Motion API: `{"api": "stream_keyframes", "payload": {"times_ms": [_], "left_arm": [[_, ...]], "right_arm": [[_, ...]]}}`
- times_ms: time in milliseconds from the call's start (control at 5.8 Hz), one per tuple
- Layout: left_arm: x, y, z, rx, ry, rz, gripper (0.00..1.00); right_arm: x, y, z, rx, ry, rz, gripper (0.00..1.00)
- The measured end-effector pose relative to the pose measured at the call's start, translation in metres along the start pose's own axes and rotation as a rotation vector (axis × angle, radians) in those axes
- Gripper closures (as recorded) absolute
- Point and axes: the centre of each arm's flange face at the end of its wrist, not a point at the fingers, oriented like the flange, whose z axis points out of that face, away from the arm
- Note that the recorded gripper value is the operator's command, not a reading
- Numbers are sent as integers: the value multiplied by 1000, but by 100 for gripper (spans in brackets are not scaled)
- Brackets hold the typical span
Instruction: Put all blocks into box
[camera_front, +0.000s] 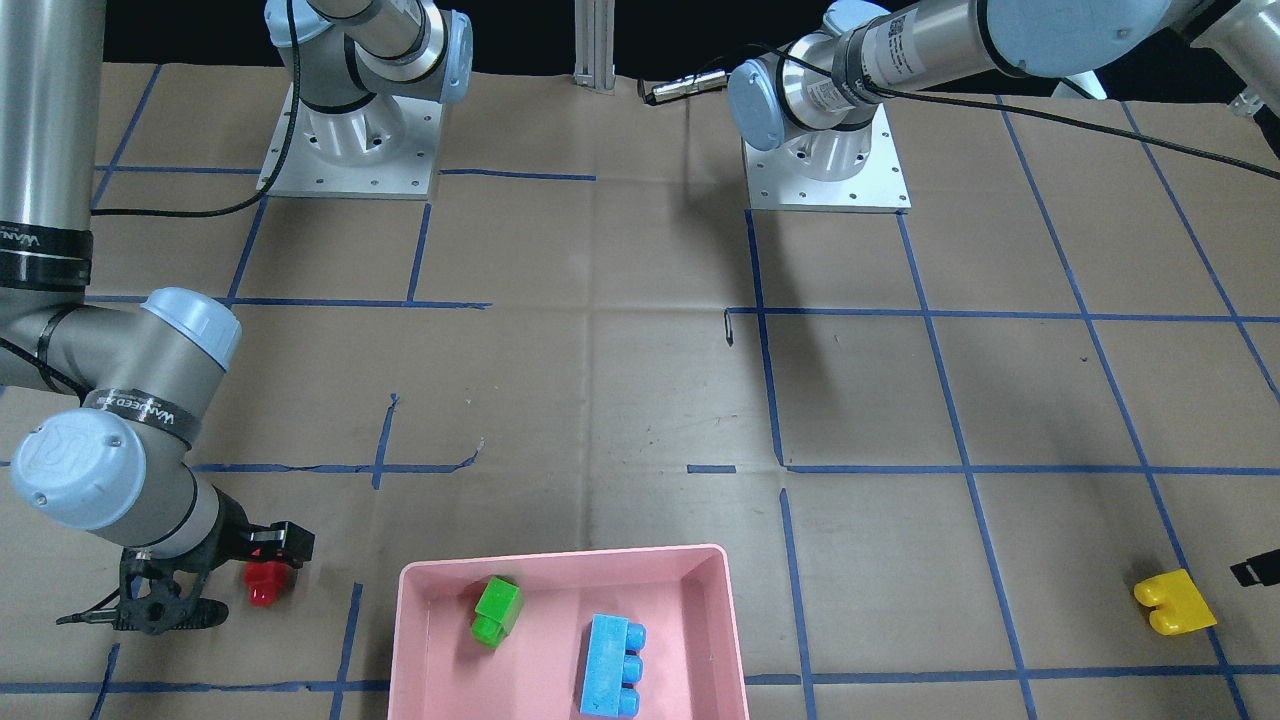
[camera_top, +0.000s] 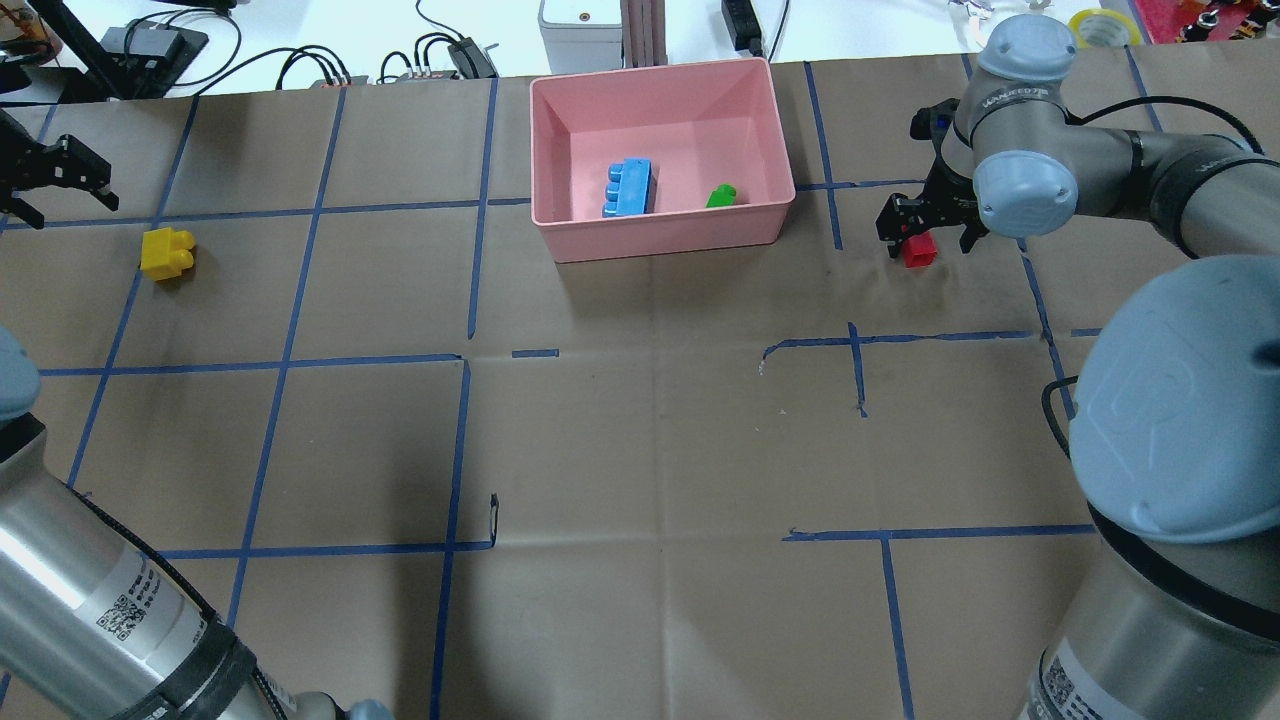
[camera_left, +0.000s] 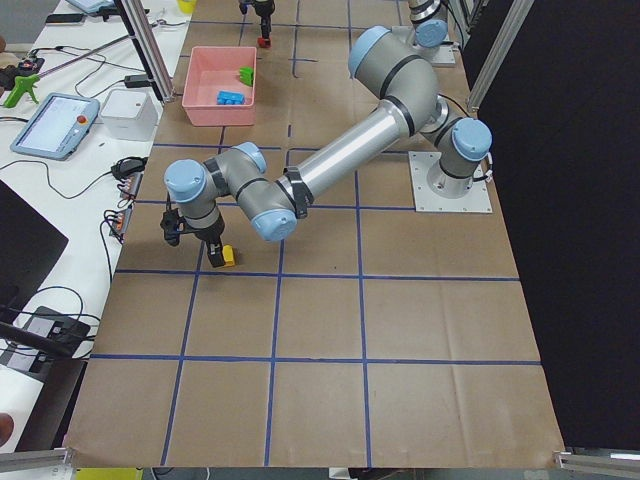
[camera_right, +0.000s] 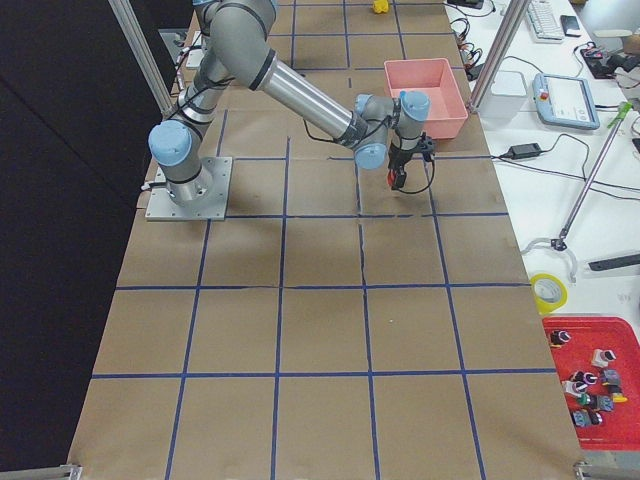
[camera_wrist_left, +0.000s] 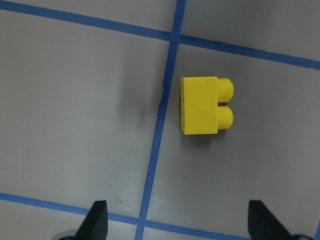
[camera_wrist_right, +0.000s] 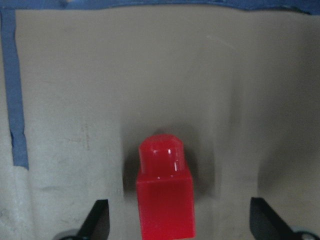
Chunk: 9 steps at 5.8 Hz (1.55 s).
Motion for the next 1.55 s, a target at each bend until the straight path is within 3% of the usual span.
{"api": "stream_keyframes", "payload": {"times_ms": [172, 345, 690, 1034, 1379, 1552], "left_arm": [[11, -5, 16, -16, 11, -15, 0], [17, -6, 32, -33, 29, -35, 1], [20, -1, 71, -79, 55, -52, 1], [19, -1, 95, -74, 51, -45, 1], [16, -5, 109, -52, 43, -37, 2], [15, -6, 110, -42, 40, -31, 12]], "right_arm": [[-2, 1, 3, -7, -8, 0, 85], [-5, 1, 2, -6, -43, 0, 96], [-11, 5, -4, -11, -97, -2, 99], [-13, 7, -76, 33, -93, -4, 99], [-58, -6, -154, 81, -204, -41, 99], [-95, -18, -183, 145, -281, -75, 98]]}}
